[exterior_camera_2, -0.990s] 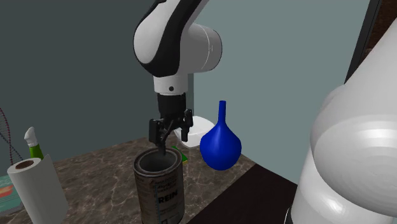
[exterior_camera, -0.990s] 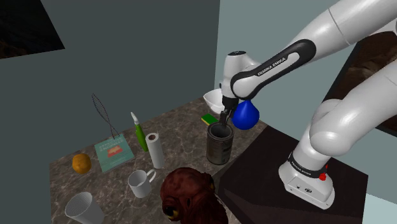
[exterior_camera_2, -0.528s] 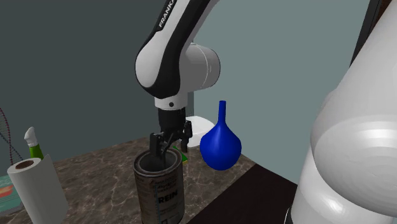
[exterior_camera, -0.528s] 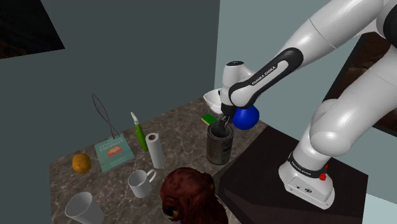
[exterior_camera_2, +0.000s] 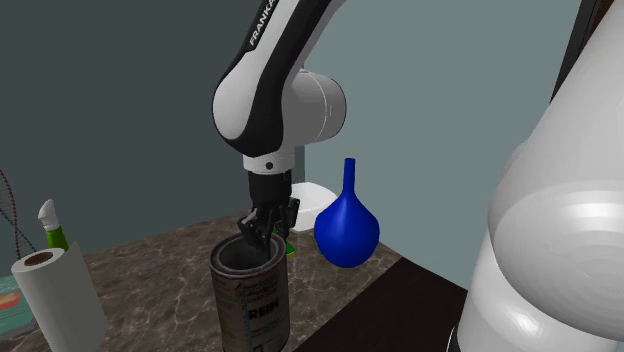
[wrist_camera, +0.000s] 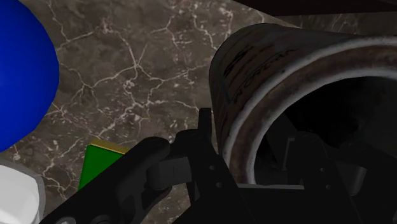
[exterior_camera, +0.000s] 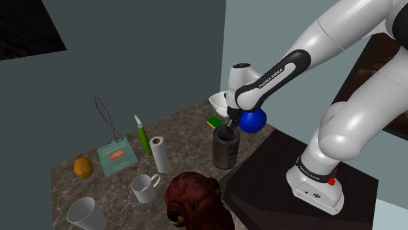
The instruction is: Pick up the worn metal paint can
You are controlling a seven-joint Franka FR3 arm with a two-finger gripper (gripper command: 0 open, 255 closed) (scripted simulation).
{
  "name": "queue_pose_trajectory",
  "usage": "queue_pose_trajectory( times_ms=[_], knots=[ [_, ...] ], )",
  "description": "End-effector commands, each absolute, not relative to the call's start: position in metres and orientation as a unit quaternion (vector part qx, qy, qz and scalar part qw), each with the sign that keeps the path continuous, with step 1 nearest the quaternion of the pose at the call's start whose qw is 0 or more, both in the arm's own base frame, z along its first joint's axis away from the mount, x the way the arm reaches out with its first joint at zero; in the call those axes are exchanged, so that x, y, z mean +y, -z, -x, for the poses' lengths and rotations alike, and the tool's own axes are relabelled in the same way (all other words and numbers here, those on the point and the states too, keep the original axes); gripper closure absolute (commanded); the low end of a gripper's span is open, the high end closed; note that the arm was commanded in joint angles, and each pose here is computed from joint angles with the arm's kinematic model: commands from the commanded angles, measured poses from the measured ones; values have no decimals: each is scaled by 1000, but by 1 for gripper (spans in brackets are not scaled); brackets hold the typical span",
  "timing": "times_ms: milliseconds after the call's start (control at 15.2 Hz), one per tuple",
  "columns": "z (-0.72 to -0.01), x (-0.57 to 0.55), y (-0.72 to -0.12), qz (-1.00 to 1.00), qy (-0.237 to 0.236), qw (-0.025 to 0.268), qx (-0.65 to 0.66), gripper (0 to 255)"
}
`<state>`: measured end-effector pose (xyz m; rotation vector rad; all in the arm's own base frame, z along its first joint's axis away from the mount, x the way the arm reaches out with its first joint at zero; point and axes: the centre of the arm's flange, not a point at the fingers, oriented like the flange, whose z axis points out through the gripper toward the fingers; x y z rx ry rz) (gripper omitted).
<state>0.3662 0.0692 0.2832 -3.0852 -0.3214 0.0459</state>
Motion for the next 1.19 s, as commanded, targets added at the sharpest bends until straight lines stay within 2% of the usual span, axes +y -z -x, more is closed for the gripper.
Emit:
queue_pose_trajectory(
  times_ms=[0,1122],
  knots=[
    [-366,69,-283,994,-15,20,-104,255],
    [-366,69,-362,994,-15,20,-104,255]
  ],
)
